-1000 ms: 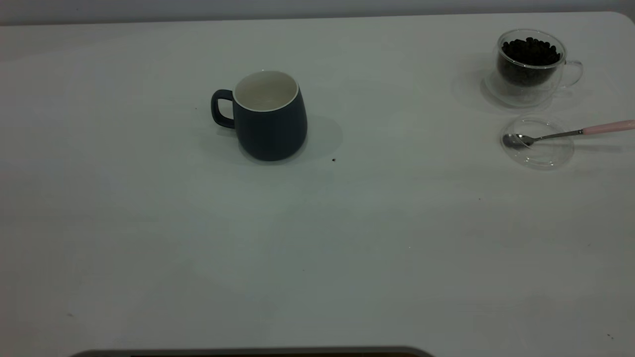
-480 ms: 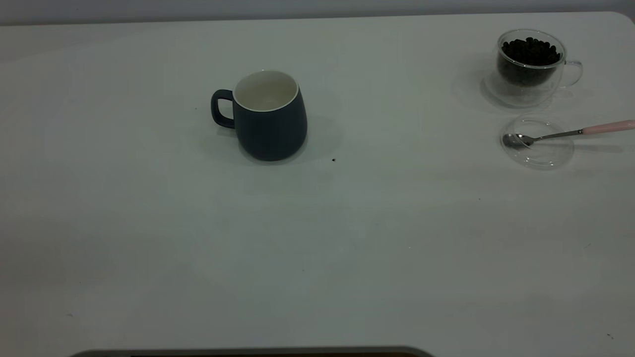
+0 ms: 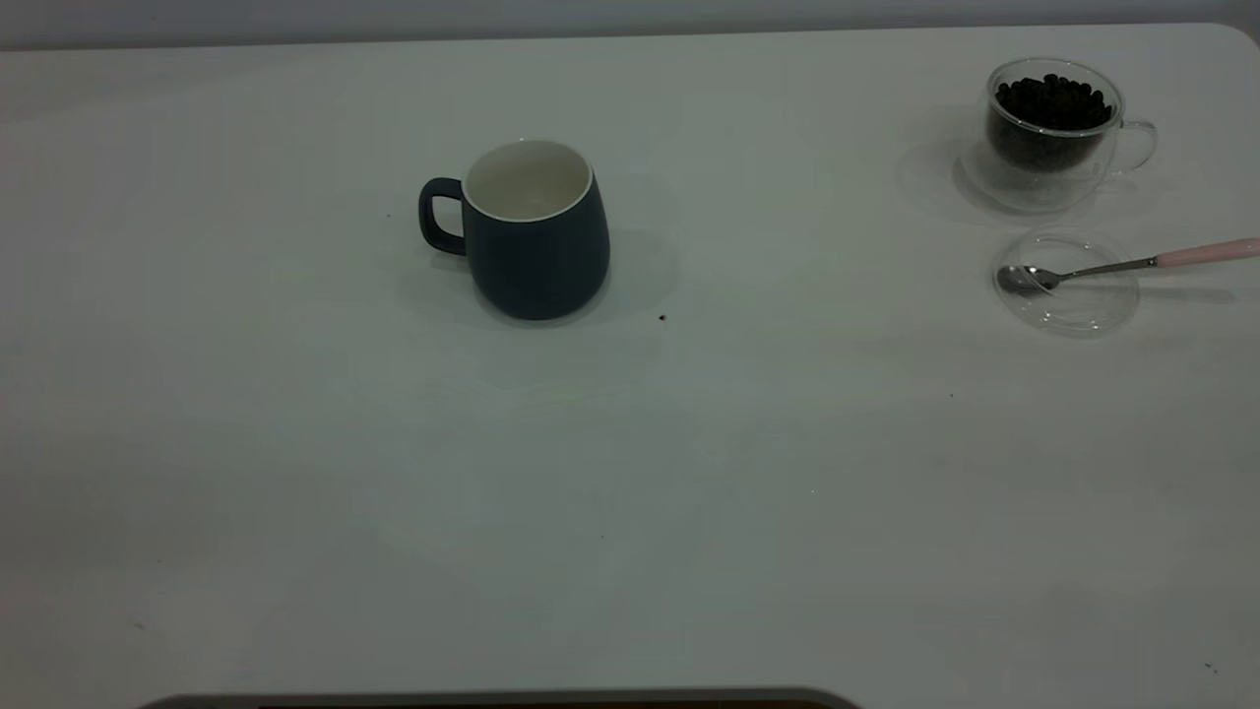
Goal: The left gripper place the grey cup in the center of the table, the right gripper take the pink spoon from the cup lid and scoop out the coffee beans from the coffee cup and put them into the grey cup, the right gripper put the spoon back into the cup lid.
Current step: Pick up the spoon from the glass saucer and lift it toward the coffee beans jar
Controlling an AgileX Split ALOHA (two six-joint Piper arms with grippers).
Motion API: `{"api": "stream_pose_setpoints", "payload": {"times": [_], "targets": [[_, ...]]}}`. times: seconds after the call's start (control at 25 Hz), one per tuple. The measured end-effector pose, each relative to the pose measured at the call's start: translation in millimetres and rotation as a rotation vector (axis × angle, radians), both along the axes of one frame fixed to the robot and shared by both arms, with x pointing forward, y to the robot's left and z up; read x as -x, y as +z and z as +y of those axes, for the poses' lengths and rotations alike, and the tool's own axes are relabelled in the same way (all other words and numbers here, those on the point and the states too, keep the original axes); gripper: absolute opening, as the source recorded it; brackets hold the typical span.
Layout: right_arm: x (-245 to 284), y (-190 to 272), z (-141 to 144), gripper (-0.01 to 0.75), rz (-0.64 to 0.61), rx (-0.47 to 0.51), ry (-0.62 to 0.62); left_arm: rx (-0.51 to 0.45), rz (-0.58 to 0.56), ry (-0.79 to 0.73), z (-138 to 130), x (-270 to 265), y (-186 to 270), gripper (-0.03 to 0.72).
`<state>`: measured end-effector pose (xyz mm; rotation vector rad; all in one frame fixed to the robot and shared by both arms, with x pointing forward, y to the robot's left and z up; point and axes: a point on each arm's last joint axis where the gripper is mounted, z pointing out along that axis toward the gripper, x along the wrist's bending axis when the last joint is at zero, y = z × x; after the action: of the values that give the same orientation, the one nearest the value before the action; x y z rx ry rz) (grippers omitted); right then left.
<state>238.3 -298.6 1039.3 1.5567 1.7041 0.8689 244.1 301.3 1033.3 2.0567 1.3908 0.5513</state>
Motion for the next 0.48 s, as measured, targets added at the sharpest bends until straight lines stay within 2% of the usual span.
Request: {"api": "stream_pose_setpoints", "payload": {"times": [0.28,0.48], "targets": [[0.0,0.0,0.0,0.588,0.0,0.0,0.0,0.0,0.0,0.29,1.4,0.6,0.0,0.588],[0.0,0.0,0.0,0.588,0.0,0.0,0.0,0.005,-0.024,0.347,1.8,3.9,0.1,0.588]]}}
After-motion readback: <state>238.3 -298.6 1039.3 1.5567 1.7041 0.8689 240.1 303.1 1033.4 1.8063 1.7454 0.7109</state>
